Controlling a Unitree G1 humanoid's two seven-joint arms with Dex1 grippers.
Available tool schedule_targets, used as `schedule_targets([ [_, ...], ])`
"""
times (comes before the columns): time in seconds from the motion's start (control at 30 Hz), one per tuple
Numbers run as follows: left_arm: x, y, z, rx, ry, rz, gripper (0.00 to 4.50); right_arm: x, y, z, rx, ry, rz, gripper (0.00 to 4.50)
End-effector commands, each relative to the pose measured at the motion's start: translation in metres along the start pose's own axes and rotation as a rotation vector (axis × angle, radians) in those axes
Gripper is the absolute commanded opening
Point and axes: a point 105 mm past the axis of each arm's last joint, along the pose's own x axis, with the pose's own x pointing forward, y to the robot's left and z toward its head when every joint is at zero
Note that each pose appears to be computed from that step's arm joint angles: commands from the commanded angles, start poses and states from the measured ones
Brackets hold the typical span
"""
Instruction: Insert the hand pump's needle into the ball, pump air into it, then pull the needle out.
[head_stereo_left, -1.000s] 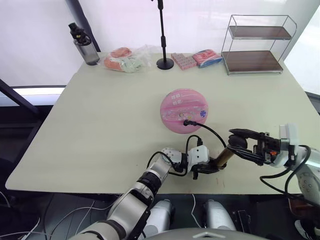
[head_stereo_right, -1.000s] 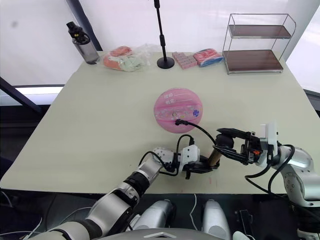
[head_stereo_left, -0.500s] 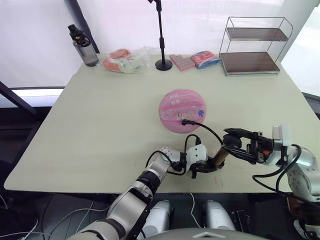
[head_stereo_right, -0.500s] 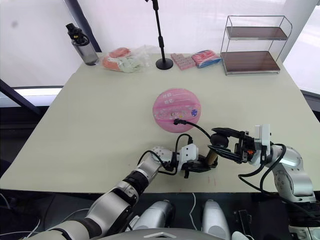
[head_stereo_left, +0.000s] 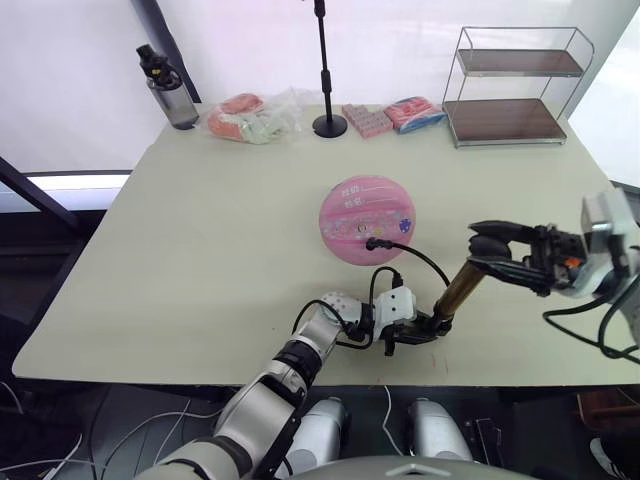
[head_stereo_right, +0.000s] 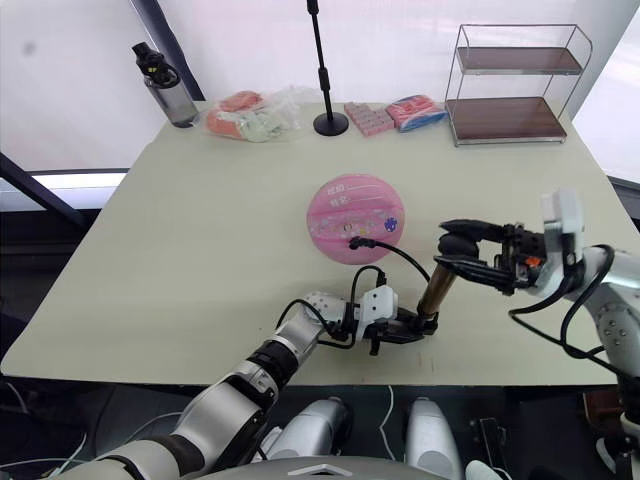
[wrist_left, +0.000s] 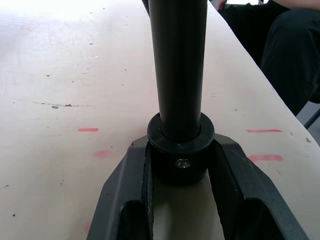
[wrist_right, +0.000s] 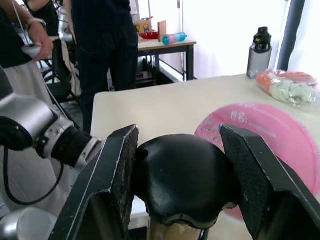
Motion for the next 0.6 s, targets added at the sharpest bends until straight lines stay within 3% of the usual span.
schedule_targets([
  [0.03, -0.008, -0.014, -0.033, -0.087, 0.095, -0.022, 1.09, -0.008, -0.004, 0.052, -0.158, -0.062, -0.040, 2.10],
  [0.33, -0.007, -0.015, -0.033, -0.093, 0.087, -0.023, 1.09, -0.009, -0.003, 0.091, -0.173, -0.074, -0.023, 2.10],
  [0.6, -0.007, -0.017, -0.032, -0.085, 0.086, -0.023, 1.09, -0.002, 0.002, 0.053, -0.122, -0.011, -0.015, 2.10],
])
